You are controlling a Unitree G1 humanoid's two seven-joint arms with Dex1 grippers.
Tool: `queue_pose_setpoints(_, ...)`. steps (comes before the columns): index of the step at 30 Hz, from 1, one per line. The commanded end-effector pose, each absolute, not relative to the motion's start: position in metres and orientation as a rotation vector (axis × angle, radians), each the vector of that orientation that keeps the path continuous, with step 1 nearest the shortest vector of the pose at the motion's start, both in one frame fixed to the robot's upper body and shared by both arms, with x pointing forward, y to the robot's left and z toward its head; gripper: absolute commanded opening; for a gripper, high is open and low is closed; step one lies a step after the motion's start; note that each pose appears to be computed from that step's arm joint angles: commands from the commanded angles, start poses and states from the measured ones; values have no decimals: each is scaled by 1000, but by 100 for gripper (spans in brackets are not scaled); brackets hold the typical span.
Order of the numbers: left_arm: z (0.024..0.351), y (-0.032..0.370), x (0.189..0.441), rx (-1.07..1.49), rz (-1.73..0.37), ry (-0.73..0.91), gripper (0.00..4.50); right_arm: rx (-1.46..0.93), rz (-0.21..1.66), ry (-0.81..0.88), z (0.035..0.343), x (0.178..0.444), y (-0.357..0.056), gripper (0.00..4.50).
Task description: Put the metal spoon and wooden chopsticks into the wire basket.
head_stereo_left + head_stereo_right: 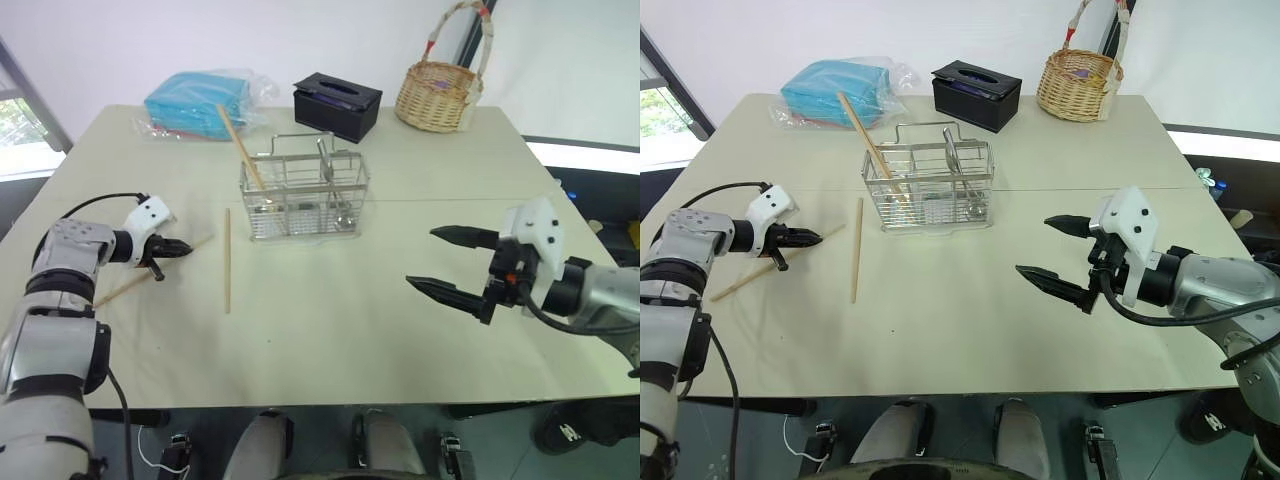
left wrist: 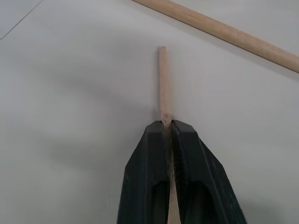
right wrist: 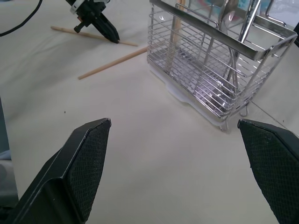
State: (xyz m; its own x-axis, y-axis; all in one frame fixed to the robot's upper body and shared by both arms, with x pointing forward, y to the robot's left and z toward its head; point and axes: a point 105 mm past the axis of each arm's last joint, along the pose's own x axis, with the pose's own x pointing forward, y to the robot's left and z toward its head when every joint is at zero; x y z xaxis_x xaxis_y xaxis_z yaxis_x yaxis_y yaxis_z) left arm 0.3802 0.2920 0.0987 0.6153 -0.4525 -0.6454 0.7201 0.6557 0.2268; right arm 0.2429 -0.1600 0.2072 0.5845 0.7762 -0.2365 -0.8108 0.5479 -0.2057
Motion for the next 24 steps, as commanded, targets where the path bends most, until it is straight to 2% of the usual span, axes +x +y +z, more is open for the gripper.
queue_pose_setpoints(1,112,298,387,513,-650,535,1,-334,964,78,215,241,-155,450)
queue_pose_setpoints(3,121,302,392,515,-603,489,1,-336,972,77,214,241,-155,450)
queue_pose_setpoints(4,136,308,400,504,-515,417,1,-337,974,74,214,242,-155,450)
queue_pose_setpoints(7,196,324,417,384,-300,176,1,-340,965,60,215,246,-156,450)
queue_pose_setpoints(11,283,339,420,187,-128,-152,1,-338,963,45,215,248,-155,450)
queue_pose_setpoints(13,330,338,416,48,-96,-340,1,-337,967,36,215,248,-153,450)
queue_pose_setpoints(16,386,312,410,-170,-175,-547,1,-334,987,18,218,247,-150,450)
queue_pose_setpoints(20,413,254,410,-209,-341,-626,1,-323,1006,1,220,246,-147,450)
queue_pose_setpoints(24,407,203,412,-188,-478,-612,1,-321,994,-9,219,249,-147,450)
